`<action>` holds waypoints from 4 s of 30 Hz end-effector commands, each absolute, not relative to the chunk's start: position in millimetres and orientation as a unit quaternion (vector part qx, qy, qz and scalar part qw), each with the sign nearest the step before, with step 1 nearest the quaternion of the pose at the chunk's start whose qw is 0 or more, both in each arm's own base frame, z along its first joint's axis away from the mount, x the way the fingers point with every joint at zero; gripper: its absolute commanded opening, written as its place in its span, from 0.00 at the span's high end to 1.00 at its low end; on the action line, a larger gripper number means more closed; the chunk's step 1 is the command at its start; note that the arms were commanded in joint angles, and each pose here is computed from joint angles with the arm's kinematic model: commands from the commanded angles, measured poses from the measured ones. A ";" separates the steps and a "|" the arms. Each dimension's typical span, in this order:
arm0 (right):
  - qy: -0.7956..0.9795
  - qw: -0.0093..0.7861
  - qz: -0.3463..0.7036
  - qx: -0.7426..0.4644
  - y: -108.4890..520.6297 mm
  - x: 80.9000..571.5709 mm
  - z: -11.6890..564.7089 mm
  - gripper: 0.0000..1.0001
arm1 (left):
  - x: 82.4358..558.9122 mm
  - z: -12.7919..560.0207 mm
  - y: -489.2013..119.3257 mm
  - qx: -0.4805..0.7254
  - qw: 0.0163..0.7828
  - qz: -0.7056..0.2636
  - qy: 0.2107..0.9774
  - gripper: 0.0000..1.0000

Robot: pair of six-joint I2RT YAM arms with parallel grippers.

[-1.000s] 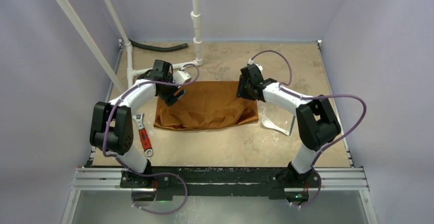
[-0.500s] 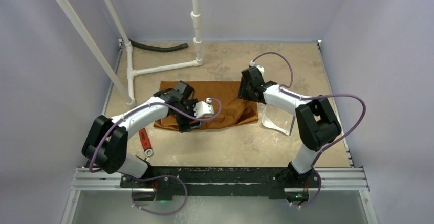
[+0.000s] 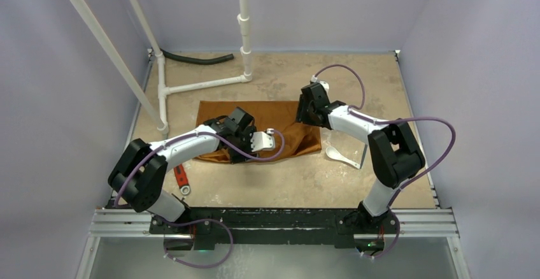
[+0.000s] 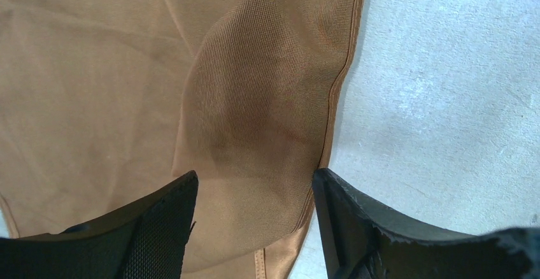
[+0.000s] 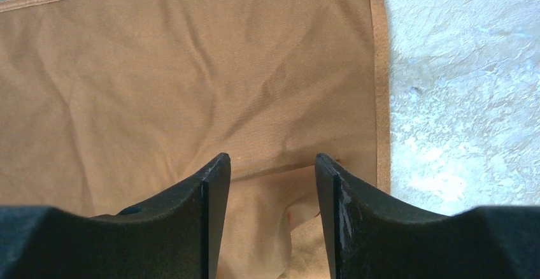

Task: Fold the napkin into a case and place the utensils inside
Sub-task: Fold and flatten the napkin at the center of the board.

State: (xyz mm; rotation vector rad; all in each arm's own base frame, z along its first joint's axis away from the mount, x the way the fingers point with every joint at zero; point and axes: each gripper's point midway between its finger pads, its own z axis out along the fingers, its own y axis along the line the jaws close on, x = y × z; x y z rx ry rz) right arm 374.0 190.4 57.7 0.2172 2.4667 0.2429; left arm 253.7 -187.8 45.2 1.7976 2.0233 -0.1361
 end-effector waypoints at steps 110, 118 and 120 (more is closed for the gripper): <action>0.754 0.432 0.001 -0.496 256.0 361.3 54.8 0.64 | 444.1 67.8 -154.5 0.373 0.284 -0.058 0.881 0.82; 0.789 0.437 0.079 -0.425 258.7 391.8 77.2 0.87 | 436.7 100.1 -160.9 0.395 0.298 -0.078 0.866 0.59; 0.796 0.430 0.090 -0.418 260.9 398.1 75.4 0.87 | 430.5 103.4 -162.8 0.400 0.296 -0.088 0.863 0.57</action>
